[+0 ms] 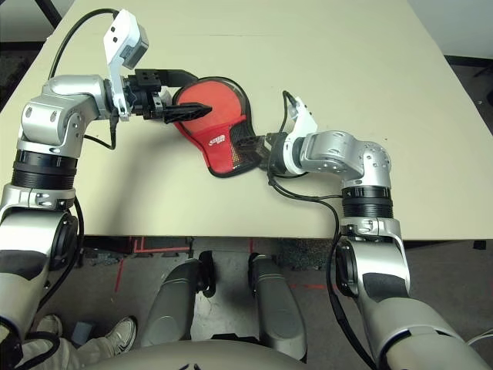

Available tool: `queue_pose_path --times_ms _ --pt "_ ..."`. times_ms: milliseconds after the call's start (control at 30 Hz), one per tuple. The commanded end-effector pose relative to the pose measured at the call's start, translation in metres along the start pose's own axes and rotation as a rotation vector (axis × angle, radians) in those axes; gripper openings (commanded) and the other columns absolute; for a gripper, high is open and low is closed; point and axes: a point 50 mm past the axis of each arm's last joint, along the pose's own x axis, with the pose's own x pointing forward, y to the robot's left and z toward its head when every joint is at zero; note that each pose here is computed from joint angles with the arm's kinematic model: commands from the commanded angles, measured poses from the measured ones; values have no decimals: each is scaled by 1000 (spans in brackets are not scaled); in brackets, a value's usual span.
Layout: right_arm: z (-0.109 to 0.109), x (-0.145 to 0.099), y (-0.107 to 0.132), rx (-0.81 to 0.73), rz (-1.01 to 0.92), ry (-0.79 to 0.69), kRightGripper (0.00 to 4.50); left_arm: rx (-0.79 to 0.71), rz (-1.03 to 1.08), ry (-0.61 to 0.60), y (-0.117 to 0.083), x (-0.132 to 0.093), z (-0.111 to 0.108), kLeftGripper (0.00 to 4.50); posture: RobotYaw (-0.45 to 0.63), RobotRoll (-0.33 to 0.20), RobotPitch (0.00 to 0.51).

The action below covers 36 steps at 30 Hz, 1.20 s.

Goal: Store the ping-pong paddle in its case and zip it.

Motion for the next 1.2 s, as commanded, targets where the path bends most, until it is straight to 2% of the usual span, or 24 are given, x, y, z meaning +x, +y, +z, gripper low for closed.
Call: queue_pose_path --times_ms 33,100,133,433,567,900,1200 --pt "-3 4 1 8 -4 3 891 -1 -4 -9 -3 1 -1 4500 73 0 252" --pt "-5 4 0 21 -3 -5 194 -3 -2 -10 -4 1 -2 4500 72 0 252" --pt "-7 4 0 25 -2 -8 25 -5 -2 -11 -4 1 -2 4500 69 0 255" --pt "-53 -5 -5 41 -2 -92 25 -15 0 -10 -3 4 -5 4500 46 0 265" --pt "-83 -12 -4 88 -32 -136 25 -15 -8 -5 -2 7 -6 4500 29 0 267" --pt "-120 -27 6 168 -104 -175 25 -13 -24 0 -2 10 -7 4500 1 0 271" --pt "-138 -36 15 219 -140 -164 25 -15 -35 -5 -2 13 -7 4500 -9 0 272"
